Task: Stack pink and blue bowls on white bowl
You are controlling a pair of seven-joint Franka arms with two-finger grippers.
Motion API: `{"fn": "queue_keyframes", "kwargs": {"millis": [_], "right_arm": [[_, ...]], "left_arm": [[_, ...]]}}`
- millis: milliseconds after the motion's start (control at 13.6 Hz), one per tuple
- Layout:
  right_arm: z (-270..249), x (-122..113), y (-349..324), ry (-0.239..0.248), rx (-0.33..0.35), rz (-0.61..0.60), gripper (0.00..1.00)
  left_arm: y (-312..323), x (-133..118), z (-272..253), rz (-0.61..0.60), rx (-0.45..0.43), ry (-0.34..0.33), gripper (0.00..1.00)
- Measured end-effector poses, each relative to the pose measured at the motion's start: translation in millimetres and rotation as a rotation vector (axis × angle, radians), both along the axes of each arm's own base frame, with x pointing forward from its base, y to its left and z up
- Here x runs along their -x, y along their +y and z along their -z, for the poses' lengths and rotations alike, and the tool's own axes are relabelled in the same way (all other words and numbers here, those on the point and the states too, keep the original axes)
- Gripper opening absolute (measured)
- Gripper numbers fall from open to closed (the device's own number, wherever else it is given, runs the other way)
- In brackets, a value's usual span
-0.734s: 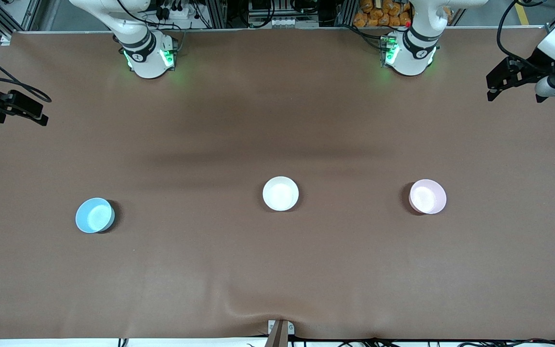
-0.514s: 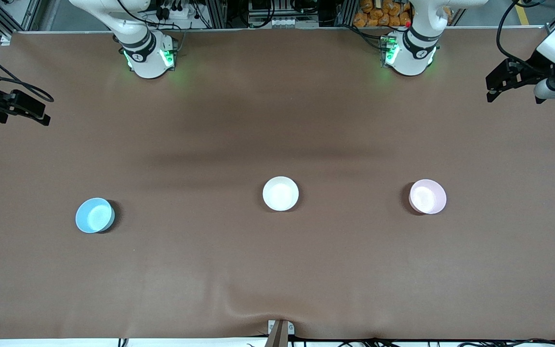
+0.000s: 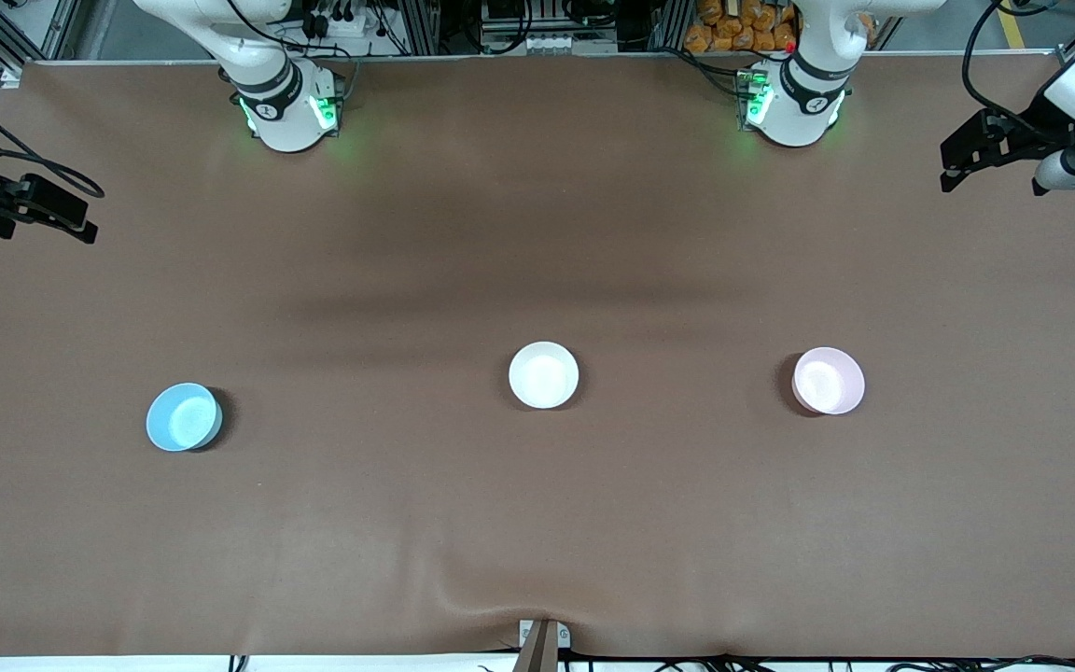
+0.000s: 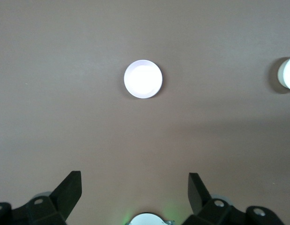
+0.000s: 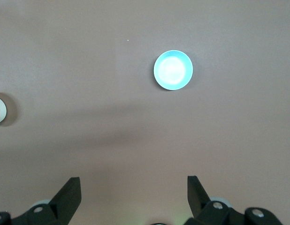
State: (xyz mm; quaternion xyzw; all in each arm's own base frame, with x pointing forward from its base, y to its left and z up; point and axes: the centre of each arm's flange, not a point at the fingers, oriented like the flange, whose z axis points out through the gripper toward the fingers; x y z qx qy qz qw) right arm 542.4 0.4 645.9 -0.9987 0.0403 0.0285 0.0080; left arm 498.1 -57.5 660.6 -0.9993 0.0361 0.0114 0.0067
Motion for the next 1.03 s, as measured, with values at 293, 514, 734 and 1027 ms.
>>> {"fn": "queue_keyframes", "kwargs": {"millis": [293, 514, 734, 1027], "right_arm": [[0.0, 0.0, 0.0, 0.0, 0.0, 0.0, 1.0], [0.0, 0.0, 0.0, 0.0, 0.0, 0.0, 1.0], [0.0, 0.0, 0.0, 0.0, 0.0, 0.0, 1.0], [0.0, 0.0, -0.1, 0.0, 0.0, 0.001, 1.0]], "left_arm": [[1.8, -0.1, -0.5, -0.005, 0.01, 0.0, 1.0], [1.8, 0.1, -1.5, -0.005, 0.01, -0.001, 1.0], [1.8, 0.2, -2.6, -0.005, 0.01, -0.002, 1.0], [-1.4, 0.5, -3.6, 0.002, 0.01, -0.004, 1.0]]}}
